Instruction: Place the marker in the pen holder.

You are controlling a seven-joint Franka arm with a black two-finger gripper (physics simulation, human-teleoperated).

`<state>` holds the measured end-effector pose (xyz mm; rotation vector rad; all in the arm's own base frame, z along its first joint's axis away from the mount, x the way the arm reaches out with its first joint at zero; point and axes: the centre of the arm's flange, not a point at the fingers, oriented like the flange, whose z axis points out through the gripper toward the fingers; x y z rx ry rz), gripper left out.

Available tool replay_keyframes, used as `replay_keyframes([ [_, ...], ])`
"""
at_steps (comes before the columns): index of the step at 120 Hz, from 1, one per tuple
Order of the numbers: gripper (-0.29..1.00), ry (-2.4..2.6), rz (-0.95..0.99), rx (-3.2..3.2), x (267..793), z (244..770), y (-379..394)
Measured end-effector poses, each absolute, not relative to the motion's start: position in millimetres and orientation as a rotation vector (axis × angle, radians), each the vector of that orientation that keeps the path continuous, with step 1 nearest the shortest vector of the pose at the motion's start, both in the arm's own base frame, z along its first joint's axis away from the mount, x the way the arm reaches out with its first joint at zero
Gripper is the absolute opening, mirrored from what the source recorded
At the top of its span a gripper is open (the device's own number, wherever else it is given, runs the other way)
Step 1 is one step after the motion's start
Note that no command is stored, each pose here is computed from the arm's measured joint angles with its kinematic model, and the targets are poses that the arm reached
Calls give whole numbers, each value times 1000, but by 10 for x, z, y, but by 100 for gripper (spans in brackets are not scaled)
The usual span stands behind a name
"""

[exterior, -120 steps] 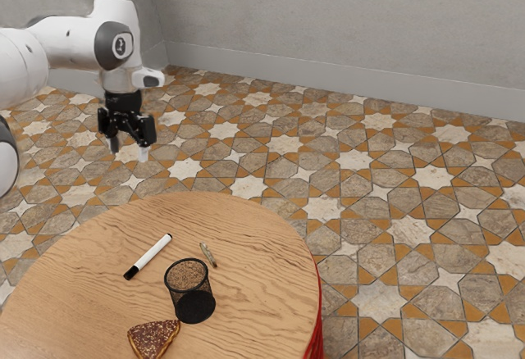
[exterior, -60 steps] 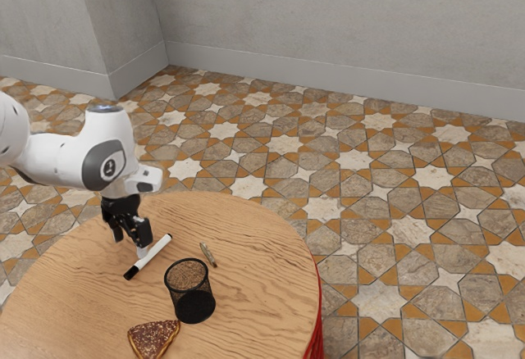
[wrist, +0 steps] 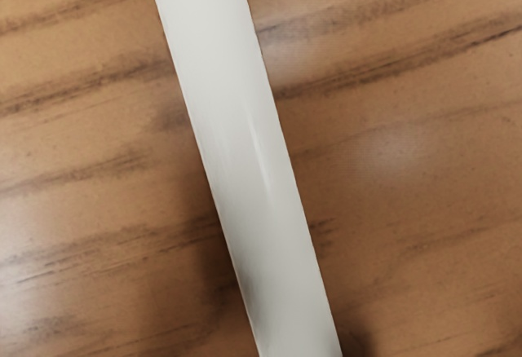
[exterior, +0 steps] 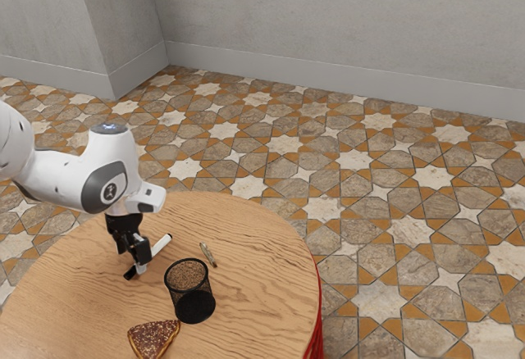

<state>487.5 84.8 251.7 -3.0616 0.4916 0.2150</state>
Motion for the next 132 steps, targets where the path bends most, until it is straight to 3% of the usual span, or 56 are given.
replay_keyframes([
  [18, 54, 445, 220, -3073, 4875, 2457, 838],
  [51, 15, 364, 215, -3087, 4879, 2444, 822],
  [66, 3, 339, 214, -3087, 4880, 2442, 822],
  [106, -8, 271, 121, -3081, 4960, 2713, 846],
  [132, -8, 285, -66, -3025, 5286, 3750, 884],
])
